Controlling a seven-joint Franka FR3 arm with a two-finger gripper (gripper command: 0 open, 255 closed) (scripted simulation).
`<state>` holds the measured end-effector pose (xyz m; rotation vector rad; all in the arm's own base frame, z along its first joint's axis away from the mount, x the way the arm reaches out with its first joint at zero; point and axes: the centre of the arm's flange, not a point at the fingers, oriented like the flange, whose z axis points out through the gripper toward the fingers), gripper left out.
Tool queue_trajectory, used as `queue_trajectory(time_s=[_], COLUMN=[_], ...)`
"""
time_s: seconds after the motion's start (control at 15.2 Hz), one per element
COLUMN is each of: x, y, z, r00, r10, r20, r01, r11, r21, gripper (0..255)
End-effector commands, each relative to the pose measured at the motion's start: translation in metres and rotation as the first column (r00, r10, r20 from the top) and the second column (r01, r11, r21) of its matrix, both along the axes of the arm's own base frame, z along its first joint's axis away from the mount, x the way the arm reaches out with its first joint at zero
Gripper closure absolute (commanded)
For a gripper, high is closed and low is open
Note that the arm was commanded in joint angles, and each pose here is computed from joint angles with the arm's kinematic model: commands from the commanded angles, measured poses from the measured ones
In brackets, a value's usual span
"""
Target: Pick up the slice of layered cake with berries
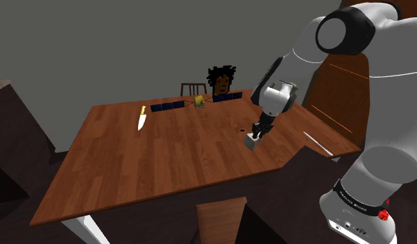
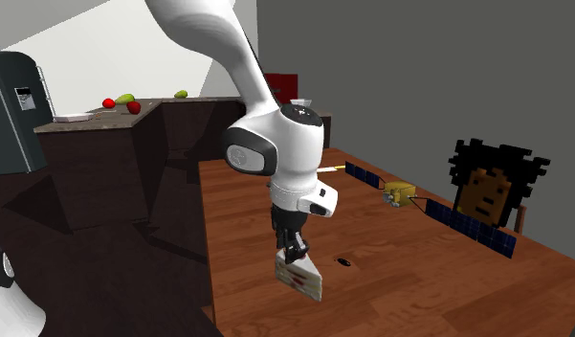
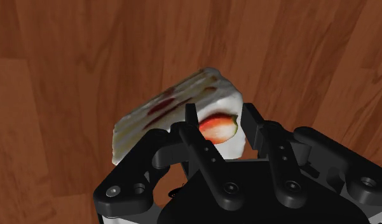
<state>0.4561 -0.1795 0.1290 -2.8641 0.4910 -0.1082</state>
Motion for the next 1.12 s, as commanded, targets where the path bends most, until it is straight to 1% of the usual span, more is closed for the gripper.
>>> queue_trajectory(time_s=[0.0, 0.07, 1.06], x=[0.000, 0.000, 0.000], y=[0.000, 0.000, 0.000], z=[0.000, 0.000, 0.079], r00=[1.000, 1.000, 1.000], r10=[0.001, 0.001, 0.001], r20=[-0.001, -0.001, -0.001], r01=[-0.001, -0.001, -0.001], r11=[1.000, 1.000, 1.000], r21=[0.000, 0.000, 0.000], gripper=[255, 255, 255])
